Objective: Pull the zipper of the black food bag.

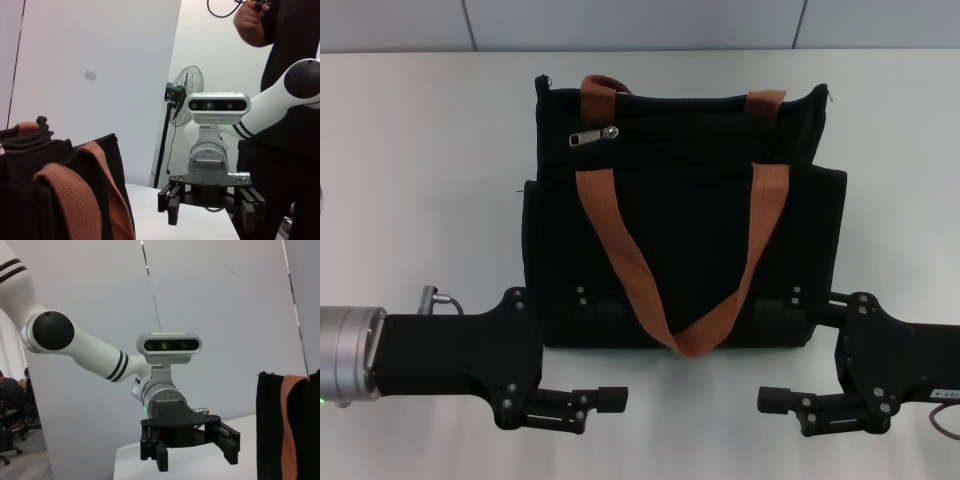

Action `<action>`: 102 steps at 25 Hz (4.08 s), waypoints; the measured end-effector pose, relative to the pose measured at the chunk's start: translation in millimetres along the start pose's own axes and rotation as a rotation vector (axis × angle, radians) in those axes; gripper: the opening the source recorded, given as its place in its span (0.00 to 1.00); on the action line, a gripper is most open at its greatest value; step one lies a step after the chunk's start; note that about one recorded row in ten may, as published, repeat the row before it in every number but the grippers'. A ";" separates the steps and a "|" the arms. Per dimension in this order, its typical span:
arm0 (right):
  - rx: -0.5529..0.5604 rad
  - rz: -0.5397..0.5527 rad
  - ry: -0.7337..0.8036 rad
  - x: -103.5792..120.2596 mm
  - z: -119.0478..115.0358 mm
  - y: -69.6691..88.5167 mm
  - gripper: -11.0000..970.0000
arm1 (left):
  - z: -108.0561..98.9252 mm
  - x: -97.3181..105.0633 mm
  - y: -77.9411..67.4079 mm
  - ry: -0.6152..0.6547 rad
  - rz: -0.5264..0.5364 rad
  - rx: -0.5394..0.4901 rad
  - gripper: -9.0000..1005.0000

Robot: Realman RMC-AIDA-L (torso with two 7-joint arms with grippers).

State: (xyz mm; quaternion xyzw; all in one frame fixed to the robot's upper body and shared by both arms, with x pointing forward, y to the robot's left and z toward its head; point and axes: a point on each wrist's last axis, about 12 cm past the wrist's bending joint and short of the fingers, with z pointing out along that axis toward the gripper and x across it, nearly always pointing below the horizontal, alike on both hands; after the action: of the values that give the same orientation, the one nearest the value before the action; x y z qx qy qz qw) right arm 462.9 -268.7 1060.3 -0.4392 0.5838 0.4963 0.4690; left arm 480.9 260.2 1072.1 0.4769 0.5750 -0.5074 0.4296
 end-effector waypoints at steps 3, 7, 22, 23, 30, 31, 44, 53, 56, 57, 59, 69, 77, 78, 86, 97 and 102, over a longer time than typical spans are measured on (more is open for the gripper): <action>0.001 0.000 0.001 0.1 0.1 -0.1 0.86 | 0.7 0.1 0.0 -0.001 0.000 -0.001 0.81; 0.002 0.000 0.002 0.1 0.0 -0.3 0.86 | 1.2 -0.4 0.6 -0.001 0.002 0.001 0.81; 0.005 0.000 0.002 0.2 -0.1 -0.6 0.86 | -2.3 -6.6 2.3 -0.078 0.029 -0.047 0.81; 0.005 0.000 0.002 0.2 -0.1 -0.5 0.86 | -3.1 -8.0 2.1 -0.098 0.039 -0.056 0.81; 0.007 0.004 0.001 1.3 -0.6 0.5 0.86 | -15.1 -17.4 5.3 -0.335 0.145 -0.257 0.81; 0.010 0.007 0.000 2.1 -1.4 1.4 0.86 | -19.2 -18.4 6.9 -0.376 0.154 -0.310 0.81; 0.018 0.012 -0.009 3.5 -3.6 4.2 0.86 | -43.6 -14.2 45.9 -0.082 0.139 -0.476 0.81; 0.031 0.020 -0.019 5.6 -5.2 6.9 0.86 | -19.7 -15.3 64.9 0.032 0.166 -0.463 0.78; 0.035 0.022 -0.021 6.1 -6.0 7.6 0.86 | -19.5 -17.2 67.5 0.036 0.187 -0.488 0.77; 0.036 0.024 -0.022 6.5 -6.3 8.1 0.86 | -19.5 -17.2 67.5 0.036 0.187 -0.488 0.75; 0.040 0.026 -0.023 7.3 -6.8 9.1 0.86 | -22.7 -19.5 64.6 0.026 0.199 -0.473 0.70; 0.063 0.032 -0.040 9.8 -11.0 13.1 0.86 | -43.3 -37.6 51.7 -0.039 0.260 -0.390 0.35; 0.069 0.037 -0.043 11.2 -12.0 14.9 0.86 | -43.2 -40.7 57.6 -0.036 0.232 -0.417 0.09; 0.069 0.038 -0.043 11.3 -12.1 15.1 0.86 | -45.2 -41.1 57.7 -0.035 0.222 -0.420 0.06; 0.069 0.043 -0.043 11.3 -12.1 15.1 0.86 | -49.5 -37.5 54.8 -0.047 0.164 -0.440 0.03; 0.069 0.044 -0.043 11.2 -12.1 15.0 0.86 | -35.4 -30.7 63.1 0.038 0.149 -0.437 0.38; 0.069 0.046 -0.043 11.2 -12.1 15.0 0.86 | -28.0 -29.6 66.8 0.061 0.150 -0.434 0.58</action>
State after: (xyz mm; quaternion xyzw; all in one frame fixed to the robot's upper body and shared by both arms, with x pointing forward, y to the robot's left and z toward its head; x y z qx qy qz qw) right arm 444.9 -279.3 1052.6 -0.3983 0.6003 0.4960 0.4848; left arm 551.6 286.7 1092.6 0.4298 0.6464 -0.3238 0.5409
